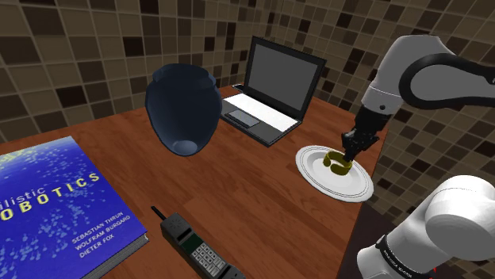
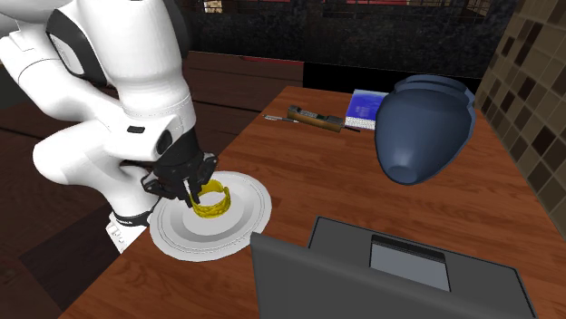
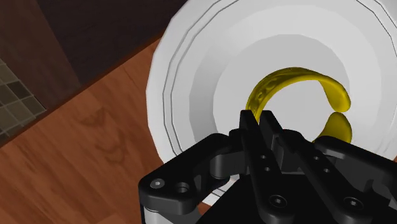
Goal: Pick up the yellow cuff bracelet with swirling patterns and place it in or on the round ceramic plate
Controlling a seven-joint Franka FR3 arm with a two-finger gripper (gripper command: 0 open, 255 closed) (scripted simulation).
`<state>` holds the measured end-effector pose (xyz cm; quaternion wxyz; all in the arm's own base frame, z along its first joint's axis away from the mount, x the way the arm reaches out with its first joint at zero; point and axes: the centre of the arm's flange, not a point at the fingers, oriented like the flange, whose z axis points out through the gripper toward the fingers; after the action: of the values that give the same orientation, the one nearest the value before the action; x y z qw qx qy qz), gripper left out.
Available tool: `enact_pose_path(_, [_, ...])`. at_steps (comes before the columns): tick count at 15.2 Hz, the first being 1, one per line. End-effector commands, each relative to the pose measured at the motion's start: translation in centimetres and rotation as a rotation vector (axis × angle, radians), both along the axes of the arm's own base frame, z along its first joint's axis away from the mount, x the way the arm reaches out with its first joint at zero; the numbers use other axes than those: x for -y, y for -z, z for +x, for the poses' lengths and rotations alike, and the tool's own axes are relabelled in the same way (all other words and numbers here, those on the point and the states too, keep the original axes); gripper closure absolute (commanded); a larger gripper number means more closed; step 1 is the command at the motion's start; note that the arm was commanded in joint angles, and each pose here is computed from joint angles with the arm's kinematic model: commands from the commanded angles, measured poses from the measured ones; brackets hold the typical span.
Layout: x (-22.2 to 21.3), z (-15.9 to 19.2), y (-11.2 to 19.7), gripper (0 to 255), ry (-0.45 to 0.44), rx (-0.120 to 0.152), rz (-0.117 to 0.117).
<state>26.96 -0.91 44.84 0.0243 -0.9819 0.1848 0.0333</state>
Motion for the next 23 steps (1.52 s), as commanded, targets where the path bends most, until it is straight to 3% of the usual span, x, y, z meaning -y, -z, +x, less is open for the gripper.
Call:
enact_pose_path(1, [-0.1,0.0,1.5,255,0.0,0.001,0.0])
enact_pose_path(9, [-0.1,0.0,1.5,255,0.0,0.001,0.0])
enact_pose_path(10, [-0.1,0.0,1.5,0,0.0,0.001,0.0])
enact_pose_path(15, [-0.1,0.0,1.5,0,0.0,0.001,0.0])
enact_pose_path(19, [0.2,0.3,-3.5,0,0.0,0.001,0.0])
enact_pose_path(23, [0.2,0.3,-3.5,0,0.0,0.001,0.0])
